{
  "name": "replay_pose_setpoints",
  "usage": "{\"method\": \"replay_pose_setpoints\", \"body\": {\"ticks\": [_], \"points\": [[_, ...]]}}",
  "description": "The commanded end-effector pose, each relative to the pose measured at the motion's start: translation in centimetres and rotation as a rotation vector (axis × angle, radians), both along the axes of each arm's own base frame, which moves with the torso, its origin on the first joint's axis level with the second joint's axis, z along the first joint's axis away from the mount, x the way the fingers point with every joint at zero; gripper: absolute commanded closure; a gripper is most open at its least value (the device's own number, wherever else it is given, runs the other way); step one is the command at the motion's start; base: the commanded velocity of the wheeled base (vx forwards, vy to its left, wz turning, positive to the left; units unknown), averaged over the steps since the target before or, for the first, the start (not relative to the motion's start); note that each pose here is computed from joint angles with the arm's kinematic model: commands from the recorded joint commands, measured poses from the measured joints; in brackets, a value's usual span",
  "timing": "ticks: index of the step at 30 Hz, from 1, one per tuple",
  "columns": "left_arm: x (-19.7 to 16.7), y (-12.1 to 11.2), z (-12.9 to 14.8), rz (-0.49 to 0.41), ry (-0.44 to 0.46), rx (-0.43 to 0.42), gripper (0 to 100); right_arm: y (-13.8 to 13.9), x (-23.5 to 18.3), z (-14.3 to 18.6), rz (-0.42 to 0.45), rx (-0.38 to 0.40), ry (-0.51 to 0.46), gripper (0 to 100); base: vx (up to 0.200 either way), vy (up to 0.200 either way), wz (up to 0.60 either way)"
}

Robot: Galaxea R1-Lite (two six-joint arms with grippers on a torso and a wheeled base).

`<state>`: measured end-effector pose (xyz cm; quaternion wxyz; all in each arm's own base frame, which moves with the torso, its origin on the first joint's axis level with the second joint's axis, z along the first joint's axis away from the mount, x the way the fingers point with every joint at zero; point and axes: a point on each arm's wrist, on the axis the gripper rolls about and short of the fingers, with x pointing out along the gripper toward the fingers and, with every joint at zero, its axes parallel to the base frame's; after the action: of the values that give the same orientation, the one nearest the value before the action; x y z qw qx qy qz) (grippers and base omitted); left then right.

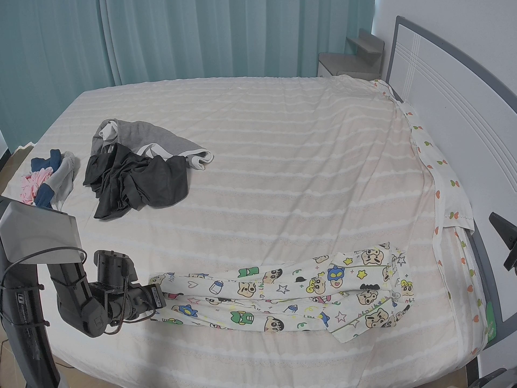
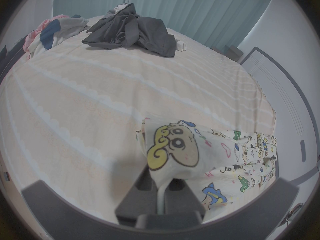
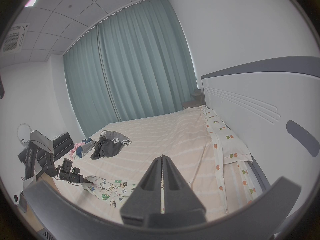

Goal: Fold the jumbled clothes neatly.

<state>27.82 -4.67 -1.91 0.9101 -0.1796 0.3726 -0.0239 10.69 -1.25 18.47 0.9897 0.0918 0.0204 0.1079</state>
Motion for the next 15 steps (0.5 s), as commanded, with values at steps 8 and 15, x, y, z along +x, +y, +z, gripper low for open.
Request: {"method": "replay_pose_setpoints", "body": {"ticks": [8,15], "points": [[-0.8,-0.6,-0.5,-0.026,0.028,0.008,0,0.0,0.0,0.1,0.0,-0.001,-0.003,100,0.0,0.0,0.0],[-2.3,-0.1,-0.3,-0.047,-0.007,0.025,0,0.0,0.0,0.0,0.0,0.0,-0.001,100,0.0,0.0,0.0]]}}
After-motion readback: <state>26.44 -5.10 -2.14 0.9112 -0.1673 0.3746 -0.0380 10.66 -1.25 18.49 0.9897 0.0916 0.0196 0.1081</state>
